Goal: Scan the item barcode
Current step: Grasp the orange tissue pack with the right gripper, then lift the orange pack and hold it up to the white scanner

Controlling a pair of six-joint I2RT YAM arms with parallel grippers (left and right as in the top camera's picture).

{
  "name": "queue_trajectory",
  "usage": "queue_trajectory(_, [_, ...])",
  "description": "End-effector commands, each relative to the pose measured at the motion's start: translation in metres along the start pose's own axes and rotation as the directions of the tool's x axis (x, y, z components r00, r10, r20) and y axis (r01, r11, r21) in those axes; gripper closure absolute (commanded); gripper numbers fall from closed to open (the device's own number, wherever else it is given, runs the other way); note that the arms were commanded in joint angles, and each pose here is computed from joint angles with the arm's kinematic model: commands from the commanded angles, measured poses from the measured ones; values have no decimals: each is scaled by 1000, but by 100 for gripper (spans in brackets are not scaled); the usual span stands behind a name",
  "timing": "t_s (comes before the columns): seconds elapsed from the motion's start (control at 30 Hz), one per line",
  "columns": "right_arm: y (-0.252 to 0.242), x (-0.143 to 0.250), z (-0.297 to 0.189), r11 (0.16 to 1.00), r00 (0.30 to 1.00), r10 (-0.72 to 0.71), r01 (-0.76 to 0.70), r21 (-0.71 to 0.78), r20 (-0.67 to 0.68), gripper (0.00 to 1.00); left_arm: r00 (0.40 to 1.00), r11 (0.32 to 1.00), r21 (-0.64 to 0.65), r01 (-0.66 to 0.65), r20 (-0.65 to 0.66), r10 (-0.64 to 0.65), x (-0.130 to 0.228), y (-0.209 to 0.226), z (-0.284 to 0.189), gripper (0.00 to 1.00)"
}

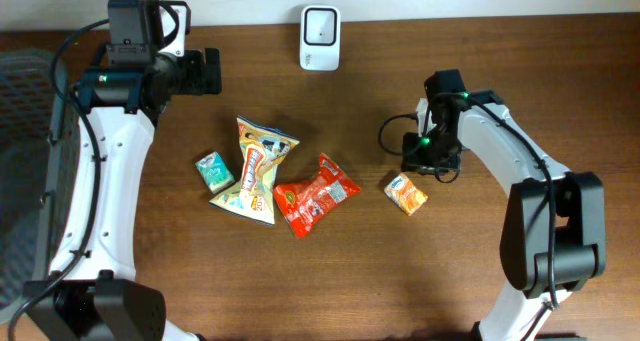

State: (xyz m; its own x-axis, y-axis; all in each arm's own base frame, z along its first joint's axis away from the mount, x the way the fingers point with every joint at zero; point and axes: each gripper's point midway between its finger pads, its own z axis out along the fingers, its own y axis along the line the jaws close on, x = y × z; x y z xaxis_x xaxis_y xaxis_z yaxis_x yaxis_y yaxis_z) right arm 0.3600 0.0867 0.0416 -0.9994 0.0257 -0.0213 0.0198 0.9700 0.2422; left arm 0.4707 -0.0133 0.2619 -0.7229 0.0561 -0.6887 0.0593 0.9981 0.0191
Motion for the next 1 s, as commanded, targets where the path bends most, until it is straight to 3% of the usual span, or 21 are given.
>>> queue_trajectory(0.0, [1,5,-1,948,948,-318,317,-24,-26,43,1000,1000,-11,-12,-2,12,0,4,2,1])
queue_trajectory(0.07, [2,7,-1,914,914,-406,405,-29,-29,35,1000,1000,-11,-12,-3,12,0,4,2,1])
queue_trajectory(0.13, [1,10,0,880,879,-474,473,-35,-38,34,1000,1000,-11,-11,-3,11,0,4,2,1])
queue_trajectory(0.33, [-5,32,16,837,831,-546,541,-79,-102,56,1000,1000,-11,-11,-3,11,0,4,2,1])
queue_trajectory(0.57, [-4,43,32,844,835,-535,519,-135,-129,66,1000,1000,-11,-12,-2,12,0,4,2,1])
queue_trajectory(0.63, [-4,44,35,845,835,-533,517,-137,-134,73,1000,1000,-11,-11,-3,11,0,4,2,1])
queue_trajectory(0.77, [-4,39,36,883,875,-466,453,-120,-130,96,1000,1000,-12,-11,-3,11,0,4,2,1])
queue_trajectory(0.97, [10,32,27,968,965,-224,205,-146,-132,96,1000,1000,-11,-12,-2,12,0,4,2,1])
